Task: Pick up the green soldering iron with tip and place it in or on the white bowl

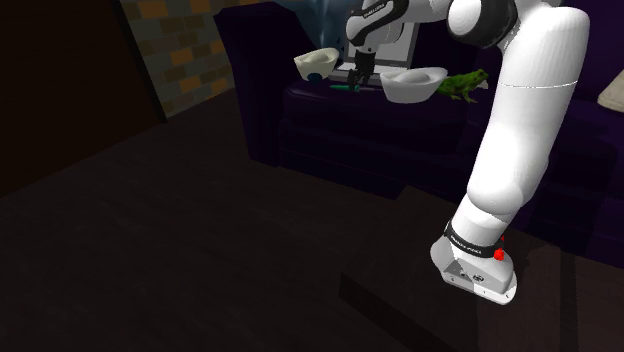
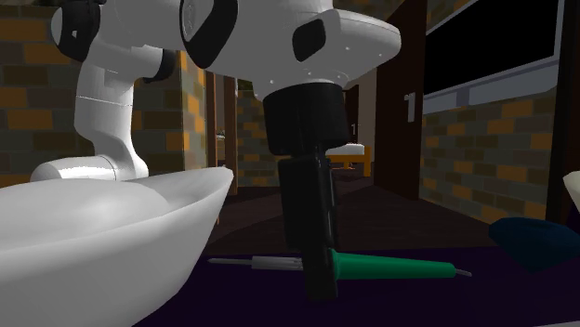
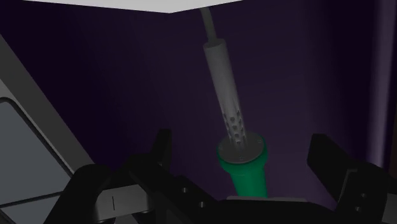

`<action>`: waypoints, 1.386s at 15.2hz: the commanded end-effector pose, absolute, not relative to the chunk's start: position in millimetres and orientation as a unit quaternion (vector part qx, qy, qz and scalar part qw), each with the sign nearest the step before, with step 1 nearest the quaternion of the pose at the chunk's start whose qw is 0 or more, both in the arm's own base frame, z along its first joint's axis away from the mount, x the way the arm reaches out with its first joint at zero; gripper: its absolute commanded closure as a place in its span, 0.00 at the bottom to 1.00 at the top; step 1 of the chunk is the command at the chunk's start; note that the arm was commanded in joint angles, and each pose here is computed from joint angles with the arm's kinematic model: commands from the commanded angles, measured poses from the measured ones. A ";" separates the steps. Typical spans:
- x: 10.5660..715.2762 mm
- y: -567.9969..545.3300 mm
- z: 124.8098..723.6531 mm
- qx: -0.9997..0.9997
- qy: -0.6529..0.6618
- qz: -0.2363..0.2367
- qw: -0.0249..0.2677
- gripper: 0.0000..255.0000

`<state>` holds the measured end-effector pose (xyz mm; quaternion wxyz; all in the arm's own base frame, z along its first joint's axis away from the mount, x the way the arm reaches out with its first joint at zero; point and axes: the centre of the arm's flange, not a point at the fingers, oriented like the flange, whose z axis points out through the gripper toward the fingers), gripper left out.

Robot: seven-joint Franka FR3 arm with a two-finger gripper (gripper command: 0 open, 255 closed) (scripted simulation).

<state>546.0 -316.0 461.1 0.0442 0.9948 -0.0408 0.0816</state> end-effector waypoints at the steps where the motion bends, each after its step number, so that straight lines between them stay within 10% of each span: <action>1: 546.0 -316.0 461.1 0.995 -0.041 0.082 0.044 0.00; 2: 546.0 -316.0 461.1 0.995 -0.041 0.082 0.044 1.00; 21: 546.0 -316.0 513.9 0.995 -0.041 0.082 0.044 1.00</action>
